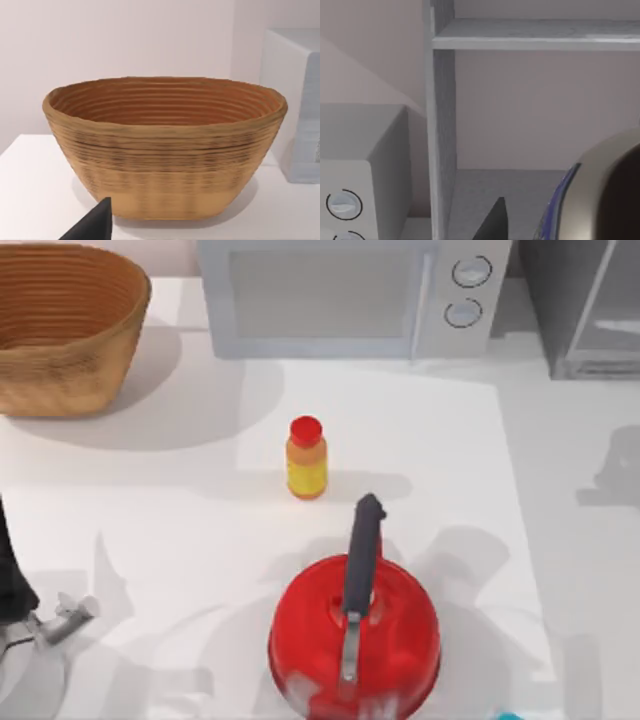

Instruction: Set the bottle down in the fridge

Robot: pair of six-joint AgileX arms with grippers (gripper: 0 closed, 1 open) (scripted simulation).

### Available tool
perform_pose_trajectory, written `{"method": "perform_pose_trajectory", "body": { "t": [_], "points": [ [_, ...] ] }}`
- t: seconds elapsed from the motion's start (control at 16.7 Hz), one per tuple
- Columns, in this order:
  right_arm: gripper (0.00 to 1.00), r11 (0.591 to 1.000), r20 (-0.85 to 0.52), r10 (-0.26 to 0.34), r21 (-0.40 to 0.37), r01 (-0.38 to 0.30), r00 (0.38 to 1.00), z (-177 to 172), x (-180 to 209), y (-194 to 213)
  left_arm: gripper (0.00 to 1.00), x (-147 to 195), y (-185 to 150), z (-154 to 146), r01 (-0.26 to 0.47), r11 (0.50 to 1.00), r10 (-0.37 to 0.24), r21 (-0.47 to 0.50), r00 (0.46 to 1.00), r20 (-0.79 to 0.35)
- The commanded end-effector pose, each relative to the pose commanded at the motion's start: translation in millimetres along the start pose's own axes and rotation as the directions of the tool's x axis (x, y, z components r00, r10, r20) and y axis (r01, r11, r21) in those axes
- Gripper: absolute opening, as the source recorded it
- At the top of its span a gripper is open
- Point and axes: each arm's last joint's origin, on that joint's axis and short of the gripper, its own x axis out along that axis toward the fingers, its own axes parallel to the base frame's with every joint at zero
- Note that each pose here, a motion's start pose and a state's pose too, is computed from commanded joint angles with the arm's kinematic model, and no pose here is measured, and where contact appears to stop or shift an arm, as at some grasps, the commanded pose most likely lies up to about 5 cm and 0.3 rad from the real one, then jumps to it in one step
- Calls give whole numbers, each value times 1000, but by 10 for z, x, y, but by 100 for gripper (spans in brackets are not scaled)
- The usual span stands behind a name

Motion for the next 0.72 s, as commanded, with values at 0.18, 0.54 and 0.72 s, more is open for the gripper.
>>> {"method": "perform_pose_trajectory", "body": {
  "t": [0.18,0.54,0.72],
  "points": [
    [1,1000,-26,1,1,-1,1000,-27,608,-155,100,0,0,0,0,1000,0,0,1000,0],
    [1,1000,-77,4,12,-3,997,-730,1659,-548,100,0,0,0,0,1000,0,0,1000,0],
    [1,1000,-71,4,13,-3,997,-1102,1941,-713,100,0,0,0,0,1000,0,0,1000,0]
  ]
}}
